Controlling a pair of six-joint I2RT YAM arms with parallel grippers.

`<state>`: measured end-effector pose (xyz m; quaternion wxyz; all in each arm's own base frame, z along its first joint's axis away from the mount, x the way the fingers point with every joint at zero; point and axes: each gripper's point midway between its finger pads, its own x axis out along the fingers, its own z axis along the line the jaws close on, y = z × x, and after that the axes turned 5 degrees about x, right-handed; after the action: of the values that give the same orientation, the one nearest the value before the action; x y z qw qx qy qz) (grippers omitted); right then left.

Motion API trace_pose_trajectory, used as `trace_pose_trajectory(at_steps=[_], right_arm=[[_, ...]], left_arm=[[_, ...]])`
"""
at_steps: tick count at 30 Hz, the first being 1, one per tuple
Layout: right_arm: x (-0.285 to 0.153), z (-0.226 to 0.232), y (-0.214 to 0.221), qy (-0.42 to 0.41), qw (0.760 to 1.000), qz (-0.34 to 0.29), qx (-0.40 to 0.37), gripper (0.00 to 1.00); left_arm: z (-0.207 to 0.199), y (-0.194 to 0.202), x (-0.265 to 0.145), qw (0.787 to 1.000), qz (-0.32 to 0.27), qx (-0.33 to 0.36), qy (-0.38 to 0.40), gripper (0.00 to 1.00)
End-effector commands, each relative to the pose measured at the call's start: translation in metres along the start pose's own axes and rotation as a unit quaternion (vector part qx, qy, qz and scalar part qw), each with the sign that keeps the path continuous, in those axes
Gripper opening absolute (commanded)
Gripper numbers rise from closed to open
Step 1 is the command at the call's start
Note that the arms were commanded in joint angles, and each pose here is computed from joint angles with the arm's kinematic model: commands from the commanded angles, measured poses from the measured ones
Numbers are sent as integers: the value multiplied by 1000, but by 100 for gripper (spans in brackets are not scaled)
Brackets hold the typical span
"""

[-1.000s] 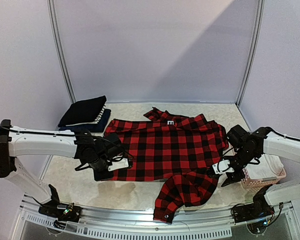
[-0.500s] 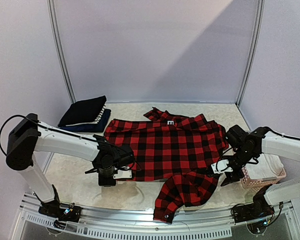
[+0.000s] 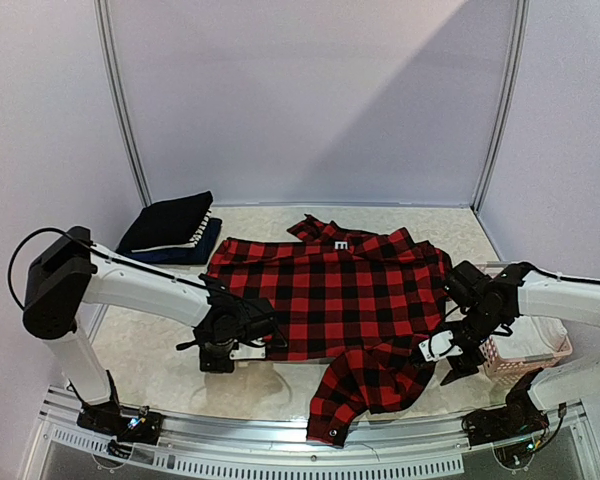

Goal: Fold and stack the mixed laundry pile
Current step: Fold the 1/3-folded shirt at the center of the board.

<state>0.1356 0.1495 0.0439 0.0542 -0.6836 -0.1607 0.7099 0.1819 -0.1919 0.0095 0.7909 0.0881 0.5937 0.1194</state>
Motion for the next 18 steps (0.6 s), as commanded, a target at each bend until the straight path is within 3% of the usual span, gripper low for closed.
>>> trace_pose_trajectory(at_steps=[1,8,10,14,18], right_arm=[[7,5,-14,-19,999,-19,-25,69],[31,-7,-13,-6,1000,7,-22,56],[35,-12,-11,2,1000,13,-14,48],[37,-13,-11,0,1000,18,-3,2],[14,-18,-21,10,1000,13,7,0]], left_arm=[[3,3,-3,1000,-5,-11,-14,0],[9,5,-4,999,3,-15,-31,0],[11,5,-5,999,2,-16,-34,0],[15,6,-6,999,3,-16,-45,0],[21,7,-8,998,6,-18,-59,0]])
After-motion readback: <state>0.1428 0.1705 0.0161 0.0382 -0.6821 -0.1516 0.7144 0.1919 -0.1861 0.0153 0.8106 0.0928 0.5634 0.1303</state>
